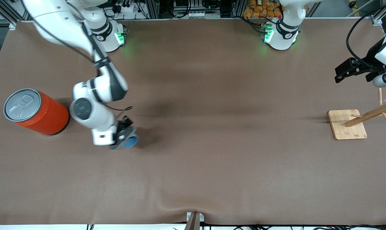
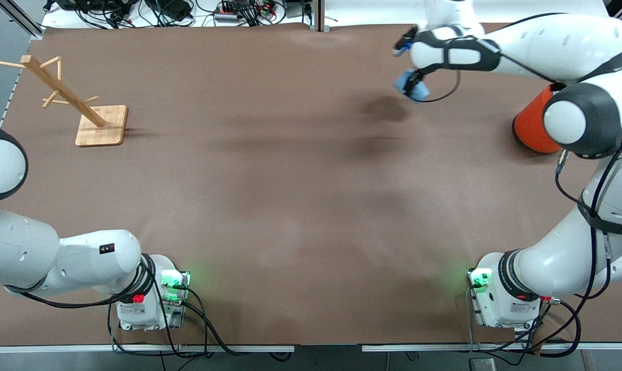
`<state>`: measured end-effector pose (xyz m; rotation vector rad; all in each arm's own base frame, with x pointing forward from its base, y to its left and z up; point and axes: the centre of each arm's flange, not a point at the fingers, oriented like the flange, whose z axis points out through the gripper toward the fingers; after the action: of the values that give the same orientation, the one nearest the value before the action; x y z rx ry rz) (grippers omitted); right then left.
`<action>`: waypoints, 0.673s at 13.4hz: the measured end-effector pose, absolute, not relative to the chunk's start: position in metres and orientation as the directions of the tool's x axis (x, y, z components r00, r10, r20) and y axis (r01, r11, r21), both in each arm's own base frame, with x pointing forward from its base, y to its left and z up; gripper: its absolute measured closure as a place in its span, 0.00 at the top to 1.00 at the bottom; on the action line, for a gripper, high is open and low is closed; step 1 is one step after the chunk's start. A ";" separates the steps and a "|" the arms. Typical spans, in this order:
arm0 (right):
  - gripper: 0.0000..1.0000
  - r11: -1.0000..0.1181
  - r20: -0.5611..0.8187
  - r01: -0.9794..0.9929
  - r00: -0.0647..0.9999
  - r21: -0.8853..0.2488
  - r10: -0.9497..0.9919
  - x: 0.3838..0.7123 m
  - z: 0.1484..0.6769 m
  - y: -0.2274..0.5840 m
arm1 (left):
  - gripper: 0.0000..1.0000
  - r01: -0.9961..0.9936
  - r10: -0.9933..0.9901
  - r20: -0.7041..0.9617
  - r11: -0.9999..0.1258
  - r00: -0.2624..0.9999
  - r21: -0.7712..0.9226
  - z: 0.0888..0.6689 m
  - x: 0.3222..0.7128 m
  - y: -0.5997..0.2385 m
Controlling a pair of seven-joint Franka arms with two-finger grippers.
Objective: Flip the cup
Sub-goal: 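Lift the blue cup with the right gripper and carry it toward the table middle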
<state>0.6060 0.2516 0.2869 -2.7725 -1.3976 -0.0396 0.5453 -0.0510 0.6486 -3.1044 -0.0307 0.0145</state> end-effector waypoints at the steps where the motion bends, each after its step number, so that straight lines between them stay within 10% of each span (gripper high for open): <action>1: 0.80 -0.536 0.054 0.844 0.536 -0.013 0.842 0.592 0.294 0.296 | 1.00 0.019 0.020 -0.012 -0.999 1.000 -0.037 0.647 0.546 -0.051; 9: 0.80 -0.097 0.070 0.993 0.093 0.067 0.993 0.548 0.249 0.396 | 1.00 0.015 0.011 -0.110 -0.999 0.994 0.038 0.582 0.578 -0.054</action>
<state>0.5484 0.3960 0.2485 -2.3242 -2.1124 -0.1530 0.5777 -0.0536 0.5822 -3.1757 -0.0203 0.1748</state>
